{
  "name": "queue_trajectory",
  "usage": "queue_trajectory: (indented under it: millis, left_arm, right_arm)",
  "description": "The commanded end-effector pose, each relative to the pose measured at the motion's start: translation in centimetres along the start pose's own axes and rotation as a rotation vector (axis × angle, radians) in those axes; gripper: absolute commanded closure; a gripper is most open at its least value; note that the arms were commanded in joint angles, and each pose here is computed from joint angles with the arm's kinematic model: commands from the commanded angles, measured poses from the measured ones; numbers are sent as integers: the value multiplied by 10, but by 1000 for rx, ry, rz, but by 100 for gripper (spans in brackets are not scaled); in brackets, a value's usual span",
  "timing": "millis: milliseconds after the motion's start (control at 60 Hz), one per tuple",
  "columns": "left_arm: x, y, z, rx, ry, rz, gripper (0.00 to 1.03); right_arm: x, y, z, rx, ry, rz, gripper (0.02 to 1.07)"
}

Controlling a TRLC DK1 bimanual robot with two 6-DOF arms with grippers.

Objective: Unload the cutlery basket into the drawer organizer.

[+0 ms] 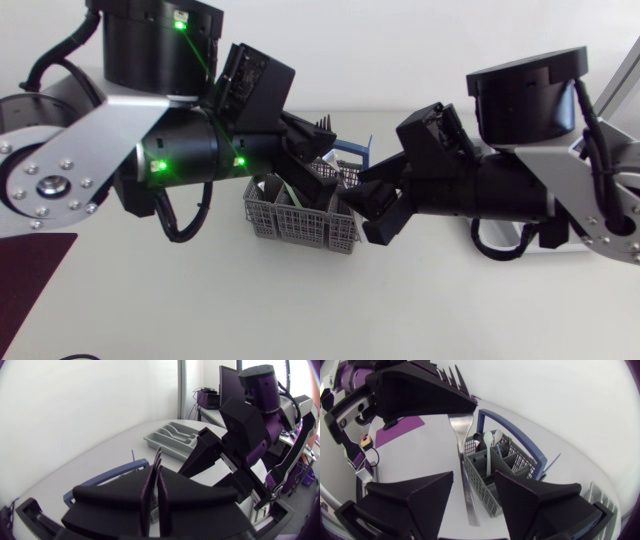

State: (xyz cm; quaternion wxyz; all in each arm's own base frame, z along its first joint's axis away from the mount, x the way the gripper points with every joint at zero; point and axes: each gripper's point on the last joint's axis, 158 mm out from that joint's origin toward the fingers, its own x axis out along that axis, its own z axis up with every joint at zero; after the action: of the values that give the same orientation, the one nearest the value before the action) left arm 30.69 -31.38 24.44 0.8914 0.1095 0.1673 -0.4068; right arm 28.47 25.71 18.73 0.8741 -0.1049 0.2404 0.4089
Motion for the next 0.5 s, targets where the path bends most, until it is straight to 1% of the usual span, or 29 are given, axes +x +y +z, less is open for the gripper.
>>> queue_trajectory:
  millis: [0, 50, 167, 333, 400, 483]
  left_arm:
    - [3, 1, 9, -36, -12, -13, 100]
    - [4, 2, 8, -40, -9, -15, 100]
    - [4, 1, 7, -46, -3, -22, 100]
    - [4, 3, 6, -51, -1, -21, 100]
    - [5, 4, 6, -58, 0, -26, 100]
    - [6, 4, 5, -60, 3, -26, 100]
  right_arm:
    - [4, 1, 14, 8, -23, -8, 50]
    - [8, 1, 16, 2, -21, -7, 53]
    - [13, 1, 18, -3, -20, -11, 58]
    - [17, 5, 18, -26, -20, -19, 78]
    - [18, 6, 16, -33, -16, -19, 82]
    - [19, 6, 15, -39, -19, -25, 90]
